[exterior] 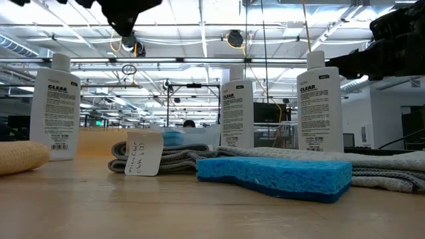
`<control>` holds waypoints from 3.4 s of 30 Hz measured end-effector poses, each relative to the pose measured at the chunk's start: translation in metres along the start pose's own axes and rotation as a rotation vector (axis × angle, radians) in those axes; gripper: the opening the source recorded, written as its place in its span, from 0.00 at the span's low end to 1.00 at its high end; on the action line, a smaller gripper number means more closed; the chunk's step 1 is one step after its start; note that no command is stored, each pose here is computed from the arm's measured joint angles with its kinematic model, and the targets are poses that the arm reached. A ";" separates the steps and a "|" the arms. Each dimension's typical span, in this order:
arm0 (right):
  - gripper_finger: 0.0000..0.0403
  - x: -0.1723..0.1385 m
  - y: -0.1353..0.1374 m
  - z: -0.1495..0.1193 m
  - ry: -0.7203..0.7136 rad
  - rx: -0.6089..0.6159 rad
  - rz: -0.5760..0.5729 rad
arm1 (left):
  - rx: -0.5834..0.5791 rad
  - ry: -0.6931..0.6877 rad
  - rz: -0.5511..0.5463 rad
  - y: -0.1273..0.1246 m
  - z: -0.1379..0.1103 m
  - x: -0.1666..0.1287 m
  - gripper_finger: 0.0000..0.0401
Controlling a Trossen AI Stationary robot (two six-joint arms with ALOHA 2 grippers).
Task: Pick & Place Kitchen Items
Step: Put the blue sponge into the left transparent bin
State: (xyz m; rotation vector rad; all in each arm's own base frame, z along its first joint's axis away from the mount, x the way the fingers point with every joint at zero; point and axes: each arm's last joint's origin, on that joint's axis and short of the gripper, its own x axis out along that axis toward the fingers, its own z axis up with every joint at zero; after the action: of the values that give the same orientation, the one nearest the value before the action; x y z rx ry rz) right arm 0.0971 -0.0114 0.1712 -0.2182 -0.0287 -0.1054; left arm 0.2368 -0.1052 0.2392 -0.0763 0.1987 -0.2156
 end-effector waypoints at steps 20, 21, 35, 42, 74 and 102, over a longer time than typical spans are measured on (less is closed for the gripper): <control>0.45 0.001 -0.004 0.025 -0.244 0.677 0.112 | -0.086 -0.045 -0.004 0.006 -0.015 -0.014 0.59; 0.45 0.001 -0.004 0.026 -0.256 0.742 0.130 | -0.087 -0.047 -0.005 0.006 -0.015 -0.014 0.59; 0.45 0.009 0.018 0.056 -0.494 0.796 0.272 | -0.087 -0.053 0.016 0.007 -0.015 -0.014 0.59; 0.45 0.037 0.053 0.084 -0.408 0.623 0.419 | -0.089 -0.055 0.023 0.007 -0.015 -0.014 0.59; 0.65 0.192 0.123 0.064 0.756 0.027 0.132 | -0.111 -0.034 0.022 0.008 -0.017 -0.014 0.59; 0.61 0.158 0.105 0.030 0.514 0.191 0.257 | -0.110 -0.038 0.027 0.008 -0.016 -0.014 0.59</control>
State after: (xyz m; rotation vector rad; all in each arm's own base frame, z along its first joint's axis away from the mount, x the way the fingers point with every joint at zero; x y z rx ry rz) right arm 0.2646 0.0807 0.1842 0.0015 0.4984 0.0998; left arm 0.2222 -0.0953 0.2250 -0.1862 0.1739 -0.1764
